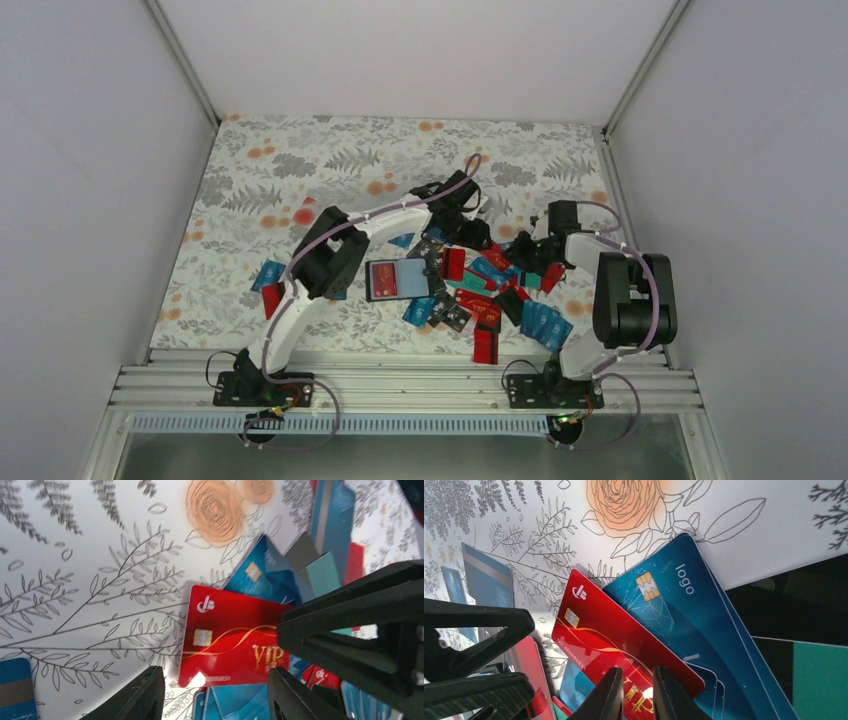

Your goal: Put the credit cards into the card holder

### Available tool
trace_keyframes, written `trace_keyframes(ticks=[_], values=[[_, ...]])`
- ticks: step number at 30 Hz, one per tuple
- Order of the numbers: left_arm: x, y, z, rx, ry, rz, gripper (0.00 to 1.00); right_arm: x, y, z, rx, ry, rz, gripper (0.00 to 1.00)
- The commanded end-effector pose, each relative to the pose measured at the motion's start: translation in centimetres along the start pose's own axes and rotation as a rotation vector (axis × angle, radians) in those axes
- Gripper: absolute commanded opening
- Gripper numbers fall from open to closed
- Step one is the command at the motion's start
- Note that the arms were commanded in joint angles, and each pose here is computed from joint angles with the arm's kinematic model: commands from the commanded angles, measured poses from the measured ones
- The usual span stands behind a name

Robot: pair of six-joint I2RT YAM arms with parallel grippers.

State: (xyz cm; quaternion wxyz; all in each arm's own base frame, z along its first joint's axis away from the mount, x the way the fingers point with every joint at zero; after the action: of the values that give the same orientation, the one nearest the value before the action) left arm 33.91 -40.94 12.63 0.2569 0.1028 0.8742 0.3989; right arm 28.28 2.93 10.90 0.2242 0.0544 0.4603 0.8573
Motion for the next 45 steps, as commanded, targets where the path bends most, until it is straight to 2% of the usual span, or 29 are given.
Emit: trace_keyframes(ticks=[1, 7, 13, 26, 35, 45], values=[[0.2, -0.4, 0.4, 0.013, -0.008, 0.05, 0.52, 0.0, -0.7, -1.3, 0.007, -0.003, -0.001, 0.17], [0.7, -1.2, 0.9, 0.024, -0.006, 0.086, 0.53, 0.7, -1.1, -2.7, 0.039, -0.029, 0.015, 0.13], [1.1, -1.9, 1.2, 0.061, 0.011, 0.113, 0.58, 1.3, -1.5, -3.2, 0.035, -0.038, 0.031, 0.12], [2.4, -3.1, 2.8, 0.192, 0.137, 0.17, 0.59, 1.7, -1.5, -3.5, 0.029, -0.038, 0.037, 0.1], [1.7, -2.3, 2.4, 0.377, 0.179, 0.138, 0.57, 2.3, -1.8, -3.8, 0.014, -0.048, 0.049, 0.1], [1.3, -2.9, 2.3, 0.424, 0.248, 0.169, 0.49, 2.3, -1.9, -3.7, -0.007, -0.051, 0.043, 0.09]])
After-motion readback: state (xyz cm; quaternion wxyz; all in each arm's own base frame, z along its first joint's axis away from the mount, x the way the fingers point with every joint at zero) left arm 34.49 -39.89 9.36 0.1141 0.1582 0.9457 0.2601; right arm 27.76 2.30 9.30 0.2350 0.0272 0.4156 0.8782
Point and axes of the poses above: each gripper's point midway between its finger pads, its own y axis back along the fingers, its own z axis along the line the jaws close on, x = y × z, the point moved 10 cm from there along y, back along the fingers, and after that the axes turned 2 degrees about -y, right-handed, at the moved point
